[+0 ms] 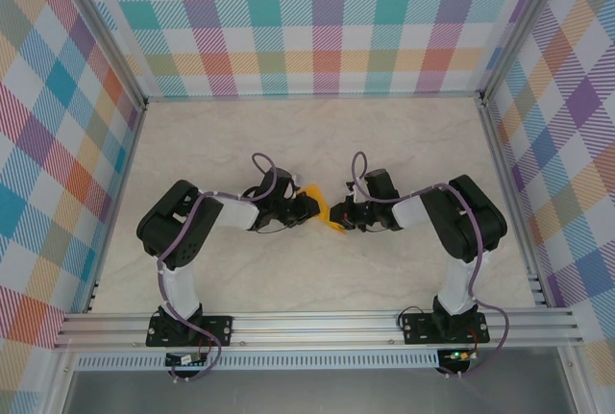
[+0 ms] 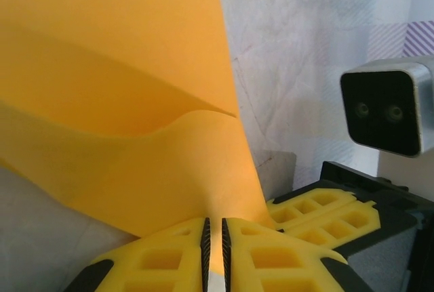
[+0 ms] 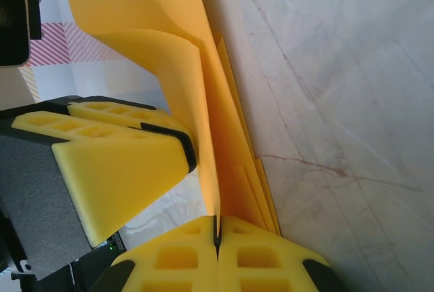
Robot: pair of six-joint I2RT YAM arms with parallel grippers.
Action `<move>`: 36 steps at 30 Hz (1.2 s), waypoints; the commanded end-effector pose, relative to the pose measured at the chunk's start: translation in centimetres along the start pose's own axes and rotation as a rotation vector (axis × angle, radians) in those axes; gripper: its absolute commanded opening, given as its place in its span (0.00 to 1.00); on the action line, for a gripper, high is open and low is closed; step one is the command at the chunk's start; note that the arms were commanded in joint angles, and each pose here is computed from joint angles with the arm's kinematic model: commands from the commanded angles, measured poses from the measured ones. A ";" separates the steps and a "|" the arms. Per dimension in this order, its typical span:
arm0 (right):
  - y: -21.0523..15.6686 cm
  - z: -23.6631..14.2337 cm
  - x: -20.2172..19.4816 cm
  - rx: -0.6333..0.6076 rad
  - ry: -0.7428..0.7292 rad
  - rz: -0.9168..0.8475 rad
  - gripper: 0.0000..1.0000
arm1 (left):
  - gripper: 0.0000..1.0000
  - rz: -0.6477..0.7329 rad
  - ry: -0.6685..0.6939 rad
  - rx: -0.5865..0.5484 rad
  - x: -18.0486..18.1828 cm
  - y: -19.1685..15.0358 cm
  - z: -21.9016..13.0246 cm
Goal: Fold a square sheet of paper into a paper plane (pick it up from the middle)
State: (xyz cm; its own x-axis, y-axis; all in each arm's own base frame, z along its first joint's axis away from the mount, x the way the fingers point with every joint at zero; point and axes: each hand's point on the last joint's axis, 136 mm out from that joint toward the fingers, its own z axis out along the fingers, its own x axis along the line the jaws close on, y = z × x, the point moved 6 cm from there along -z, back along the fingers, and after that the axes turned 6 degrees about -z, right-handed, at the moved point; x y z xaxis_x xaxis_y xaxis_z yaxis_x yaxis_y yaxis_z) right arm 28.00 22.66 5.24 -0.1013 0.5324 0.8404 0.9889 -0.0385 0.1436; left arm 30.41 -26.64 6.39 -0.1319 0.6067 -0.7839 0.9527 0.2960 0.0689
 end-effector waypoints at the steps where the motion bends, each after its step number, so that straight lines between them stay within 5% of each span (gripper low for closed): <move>1: -0.6 0.2 -1.6 0.027 -0.056 0.048 0.02 | 0.15 -0.024 0.110 0.011 1.4 -0.3 0.7; 18: -0.3 -1.7 1.3 0.059 -0.058 -0.005 0.19 | 0.14 -0.108 0.261 0.045 3.4 -0.5 1.2; 36: -2.3 -1.9 -0.6 0.137 -0.148 0.071 0.12 | 0.14 -0.113 0.270 0.051 3.6 -0.6 1.3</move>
State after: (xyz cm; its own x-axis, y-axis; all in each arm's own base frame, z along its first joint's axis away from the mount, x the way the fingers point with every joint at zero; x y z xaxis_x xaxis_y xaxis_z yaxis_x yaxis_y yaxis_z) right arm 26.21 21.29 5.93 -0.0533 0.6247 0.7790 0.9982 0.0118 0.0589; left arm 30.98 -26.93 6.22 -0.2209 0.6673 -0.7113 0.9512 0.3086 -0.0059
